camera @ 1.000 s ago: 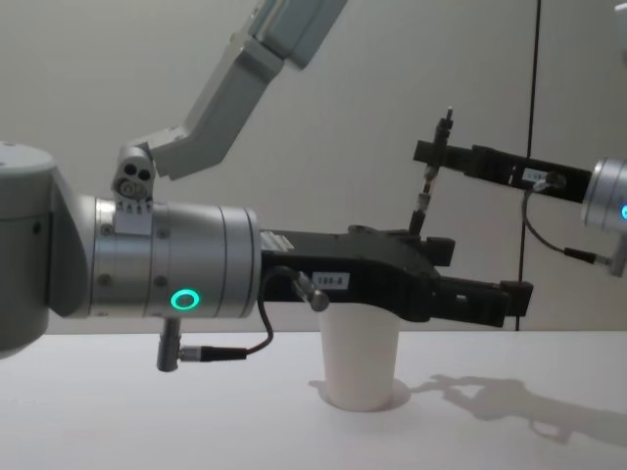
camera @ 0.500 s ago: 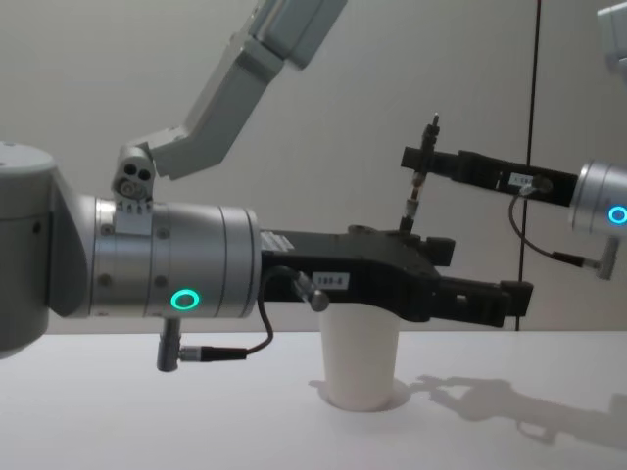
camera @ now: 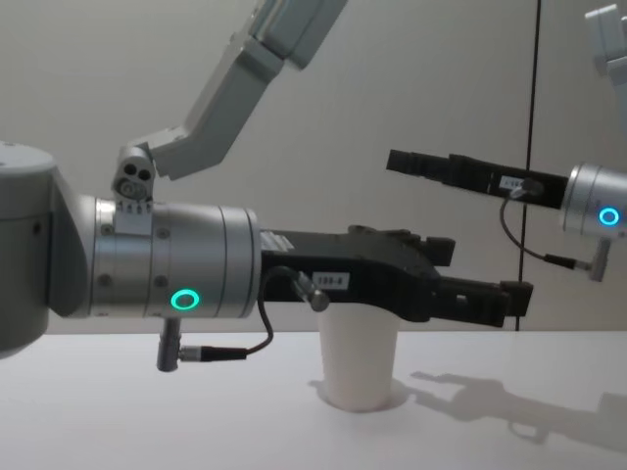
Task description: Place the pen into the pen holder.
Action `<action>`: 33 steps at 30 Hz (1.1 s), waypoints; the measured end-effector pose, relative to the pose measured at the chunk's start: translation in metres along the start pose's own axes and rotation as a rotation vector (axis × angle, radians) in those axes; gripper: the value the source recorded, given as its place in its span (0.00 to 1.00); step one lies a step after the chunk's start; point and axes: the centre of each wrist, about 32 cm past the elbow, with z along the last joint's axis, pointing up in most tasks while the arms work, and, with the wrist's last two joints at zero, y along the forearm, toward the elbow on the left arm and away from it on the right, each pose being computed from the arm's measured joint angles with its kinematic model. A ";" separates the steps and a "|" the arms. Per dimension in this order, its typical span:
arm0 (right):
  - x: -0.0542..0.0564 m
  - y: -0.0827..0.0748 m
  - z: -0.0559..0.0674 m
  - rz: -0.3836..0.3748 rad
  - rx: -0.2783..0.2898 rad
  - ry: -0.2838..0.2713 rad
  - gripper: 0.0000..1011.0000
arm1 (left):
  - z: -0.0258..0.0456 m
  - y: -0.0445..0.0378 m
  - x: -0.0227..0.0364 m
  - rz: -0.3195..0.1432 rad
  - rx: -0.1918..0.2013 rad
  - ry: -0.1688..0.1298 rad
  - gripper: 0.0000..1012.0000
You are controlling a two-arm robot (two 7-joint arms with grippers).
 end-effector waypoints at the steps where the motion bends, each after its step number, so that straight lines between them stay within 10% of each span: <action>1: 0.000 0.000 0.000 0.000 0.000 0.000 0.37 | 0.0000 0.0000 0.0000 0.000 0.000 0.000 0.99; 21: 0.002 -0.003 0.001 -0.023 0.000 -0.011 0.99 | 0.0000 0.0000 0.0000 0.000 0.000 0.000 0.99; 33: 0.007 -0.015 0.002 -0.051 0.012 -0.022 0.99 | 0.0000 0.0000 0.0000 0.000 0.000 0.000 0.99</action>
